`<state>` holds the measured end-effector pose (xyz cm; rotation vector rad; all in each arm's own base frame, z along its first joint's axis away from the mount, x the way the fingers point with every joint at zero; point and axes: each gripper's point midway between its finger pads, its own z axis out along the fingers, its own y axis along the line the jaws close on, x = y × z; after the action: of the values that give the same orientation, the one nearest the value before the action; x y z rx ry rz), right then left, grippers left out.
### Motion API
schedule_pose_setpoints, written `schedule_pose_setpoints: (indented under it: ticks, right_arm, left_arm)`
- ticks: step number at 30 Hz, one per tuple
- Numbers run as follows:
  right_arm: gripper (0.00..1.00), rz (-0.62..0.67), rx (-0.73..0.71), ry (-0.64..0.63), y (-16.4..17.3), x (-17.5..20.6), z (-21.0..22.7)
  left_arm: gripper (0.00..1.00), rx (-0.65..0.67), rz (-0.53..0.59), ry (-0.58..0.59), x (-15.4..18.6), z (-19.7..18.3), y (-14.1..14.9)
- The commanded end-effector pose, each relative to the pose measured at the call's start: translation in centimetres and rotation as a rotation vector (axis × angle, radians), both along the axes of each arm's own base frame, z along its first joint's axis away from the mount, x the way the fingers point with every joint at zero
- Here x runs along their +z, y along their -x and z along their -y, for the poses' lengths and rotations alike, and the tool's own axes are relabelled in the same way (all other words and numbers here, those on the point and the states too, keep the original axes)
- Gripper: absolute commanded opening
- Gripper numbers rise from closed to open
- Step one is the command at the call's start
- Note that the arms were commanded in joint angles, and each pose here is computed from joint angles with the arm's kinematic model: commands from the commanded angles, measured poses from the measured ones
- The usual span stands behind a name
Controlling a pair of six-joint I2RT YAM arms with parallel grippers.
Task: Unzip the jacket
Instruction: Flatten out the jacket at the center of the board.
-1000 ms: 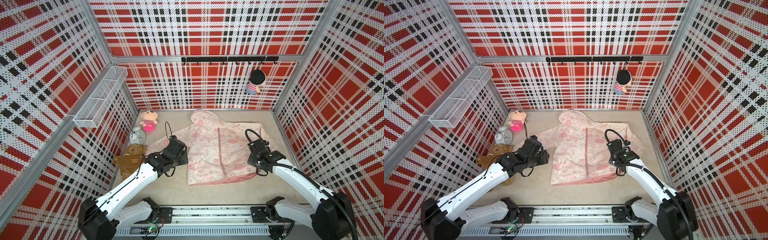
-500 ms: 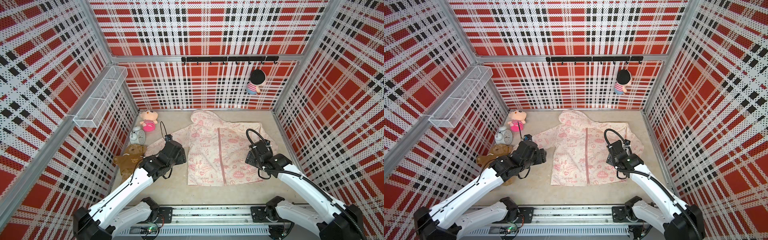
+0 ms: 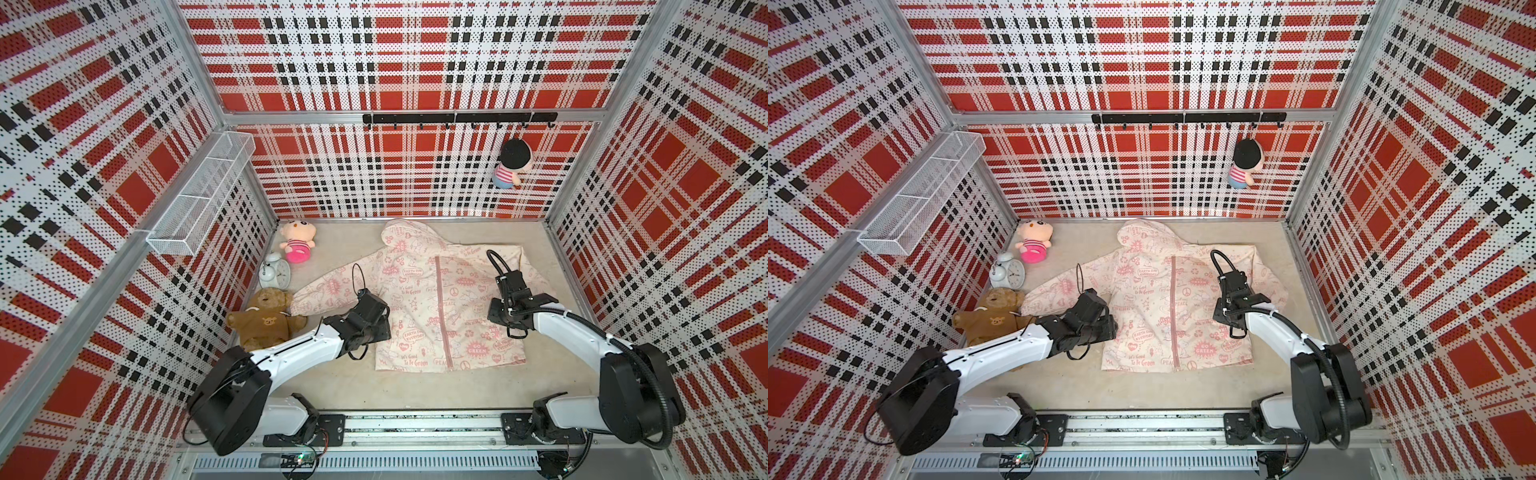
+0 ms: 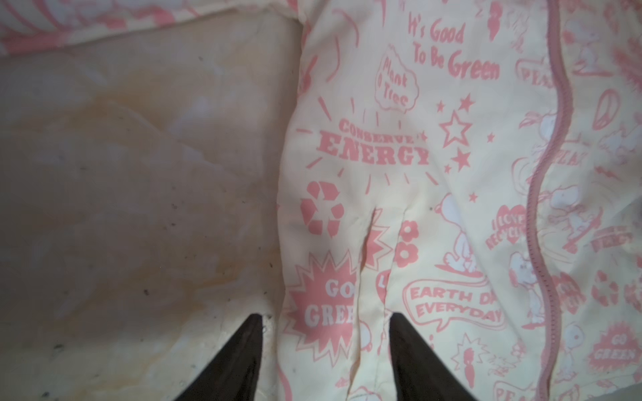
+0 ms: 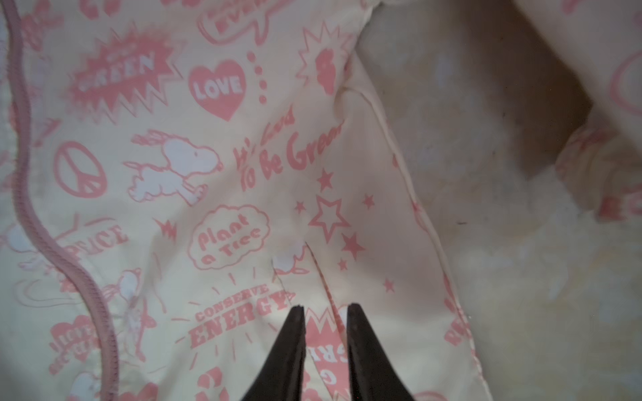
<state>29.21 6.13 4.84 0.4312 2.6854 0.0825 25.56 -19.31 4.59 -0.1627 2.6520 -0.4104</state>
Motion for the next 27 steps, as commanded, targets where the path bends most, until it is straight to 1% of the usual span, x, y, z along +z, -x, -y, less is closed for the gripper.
schedule_pose_setpoints:
  ticks: [1,4,7,8,9,13,18,19,20,21,22,24,25,27]
  right_arm:
    - [0.16,0.000,-0.021,-0.054,0.3,-1.2,-0.6]
    - [0.14,-0.031,-0.037,-0.079,1.8,-2.6,-1.2]
    - [0.14,-0.056,-0.025,-0.089,3.2,-3.9,-2.7]
    - [0.15,-0.068,-0.022,-0.085,3.6,-4.3,-3.2]
    - [0.17,-0.075,-0.015,-0.084,3.9,-4.6,-3.7]
    - [0.18,-0.101,0.010,-0.092,5.5,-5.7,-5.6]
    - [0.19,-0.104,0.046,-0.076,8.0,-5.0,-7.4]
    - [0.24,-0.097,0.052,-0.080,8.5,-4.5,-7.7]
    - [0.33,-0.085,0.060,-0.087,8.9,-3.7,-8.1]
    - [0.41,-0.066,0.067,-0.101,8.9,-2.7,-8.4]
    - [0.47,-0.032,0.074,-0.115,8.6,-1.2,-8.6]
    - [0.66,0.044,0.083,-0.112,7.6,2.1,-8.4]
    - [0.75,0.109,0.077,-0.077,6.4,4.6,-7.7]
    - [0.81,0.178,0.069,-0.026,4.2,8.7,-6.5]
  left_arm:
    - [0.48,-0.021,-0.044,0.011,-1.8,0.8,0.7]
    - [0.30,-0.015,-0.113,-0.027,-4.2,-0.4,2.2]
    - [0.08,0.021,-0.176,-0.041,-6.0,-2.3,3.9]
    - [0.03,0.034,-0.192,-0.040,-6.4,-2.9,4.5]
    - [0.00,0.045,-0.197,-0.036,-6.5,-3.3,4.8]
    - [0.00,0.106,-0.203,-0.047,-6.4,-5.6,6.2]
    - [0.00,0.227,-0.129,0.007,-3.4,-6.5,5.7]
    - [0.01,0.274,-0.095,0.009,-2.3,-7.1,5.3]
    - [0.14,0.316,-0.049,0.020,-0.8,-7.6,4.7]
    - [0.33,0.349,-0.002,0.037,0.6,-8.0,4.2]
    - [0.48,0.383,0.051,0.052,2.5,-8.5,3.6]
    - [0.63,0.431,0.171,0.077,6.7,-9.5,2.3]
    - [0.69,0.444,0.233,0.082,8.9,-10.0,1.7]
    - [0.72,0.454,0.339,0.081,12.9,-10.5,0.4]
